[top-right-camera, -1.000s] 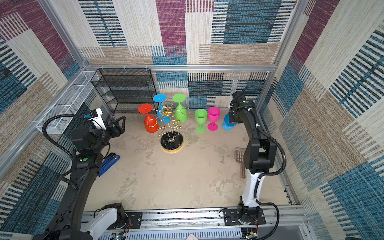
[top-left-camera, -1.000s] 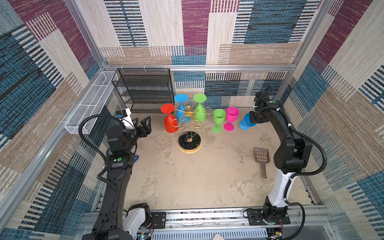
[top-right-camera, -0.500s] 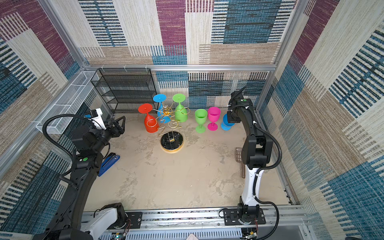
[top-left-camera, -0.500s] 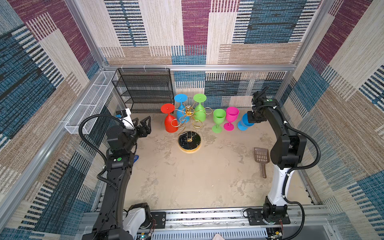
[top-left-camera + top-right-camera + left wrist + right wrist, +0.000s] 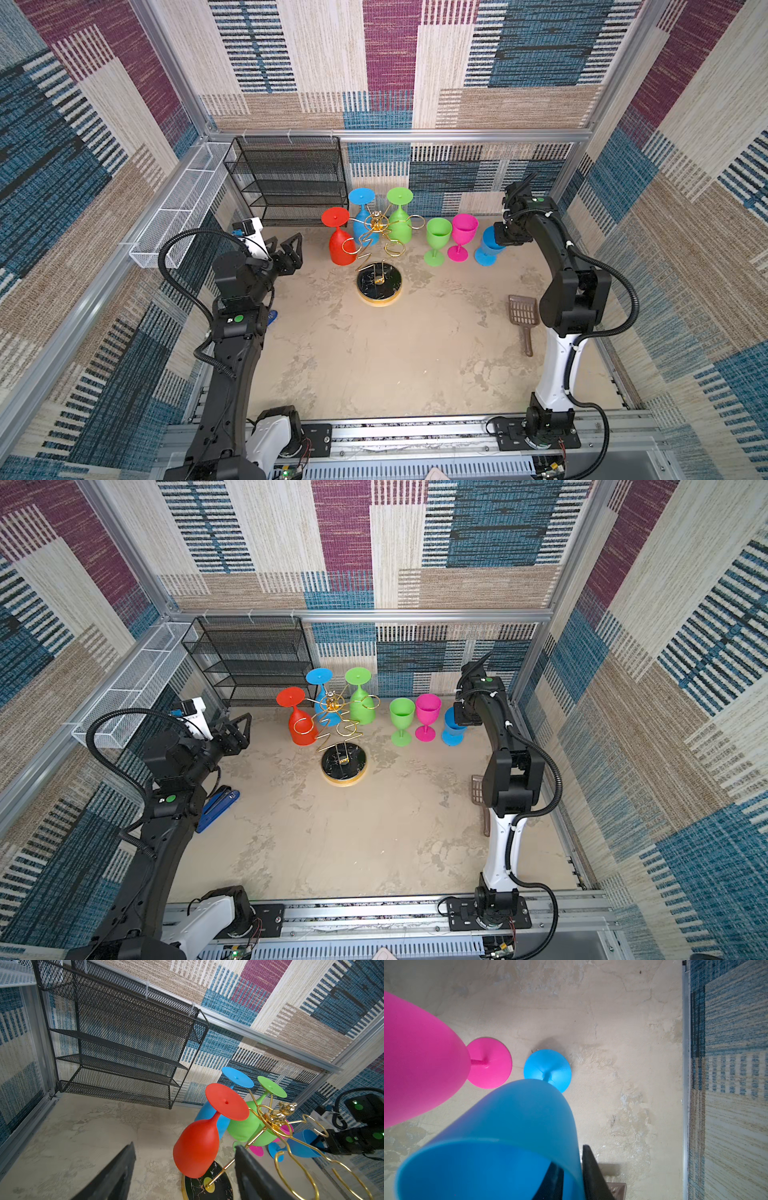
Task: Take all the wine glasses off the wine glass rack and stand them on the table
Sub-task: 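Lower the blue glass upright beside the pink glass with the right gripper, then open the right gripper and raise it off the blue glass, then move the left gripper toward the red glass on the rack while the right draws back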
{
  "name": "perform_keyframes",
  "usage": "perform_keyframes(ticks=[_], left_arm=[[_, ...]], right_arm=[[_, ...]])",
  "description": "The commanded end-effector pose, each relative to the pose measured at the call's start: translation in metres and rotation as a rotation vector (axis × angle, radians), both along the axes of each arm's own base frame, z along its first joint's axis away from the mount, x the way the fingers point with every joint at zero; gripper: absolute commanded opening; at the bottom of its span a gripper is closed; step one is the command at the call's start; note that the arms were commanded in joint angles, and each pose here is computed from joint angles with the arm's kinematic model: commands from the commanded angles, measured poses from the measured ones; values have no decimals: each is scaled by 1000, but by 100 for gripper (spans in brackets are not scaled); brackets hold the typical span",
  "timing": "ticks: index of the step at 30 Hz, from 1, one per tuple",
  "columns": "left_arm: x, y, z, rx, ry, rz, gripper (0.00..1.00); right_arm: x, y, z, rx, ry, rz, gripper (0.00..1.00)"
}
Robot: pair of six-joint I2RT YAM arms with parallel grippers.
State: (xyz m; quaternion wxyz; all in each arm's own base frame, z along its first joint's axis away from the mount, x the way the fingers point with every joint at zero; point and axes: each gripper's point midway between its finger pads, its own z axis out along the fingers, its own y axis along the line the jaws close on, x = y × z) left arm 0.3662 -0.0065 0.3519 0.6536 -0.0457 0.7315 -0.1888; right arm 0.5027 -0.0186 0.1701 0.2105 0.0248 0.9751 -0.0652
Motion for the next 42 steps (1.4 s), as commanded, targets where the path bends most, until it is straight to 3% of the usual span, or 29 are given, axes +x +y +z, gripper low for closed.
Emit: perform_keyframes(ticks=[1, 9, 18, 21, 27, 32, 35, 42], left_arm=[[0, 1, 1, 0, -7, 6, 77], [0, 4, 0, -11, 3, 24, 77], [-1, 4, 2, -44, 10, 29, 77], [-1, 2, 0, -79, 30, 20, 77], [5, -19, -6, -282, 188, -151, 76], [16, -34, -2, -510, 239, -356, 69], [22, -41, -4, -542, 286, -429, 66], [37, -43, -7, -582, 333, -474, 65]], right_arm=[[7, 2, 6, 9, -27, 9, 28], [26, 9, 32, 50, -112, 21, 51], [30, 5, 81, 100, -271, 17, 57], [23, 17, 109, 165, -384, 49, 59], [-28, 55, 183, 367, -680, 184, 70], [-87, 88, 211, 532, -866, 338, 92], [-106, 100, 210, 594, -875, 394, 100], [-125, 111, 200, 661, -851, 433, 99]])
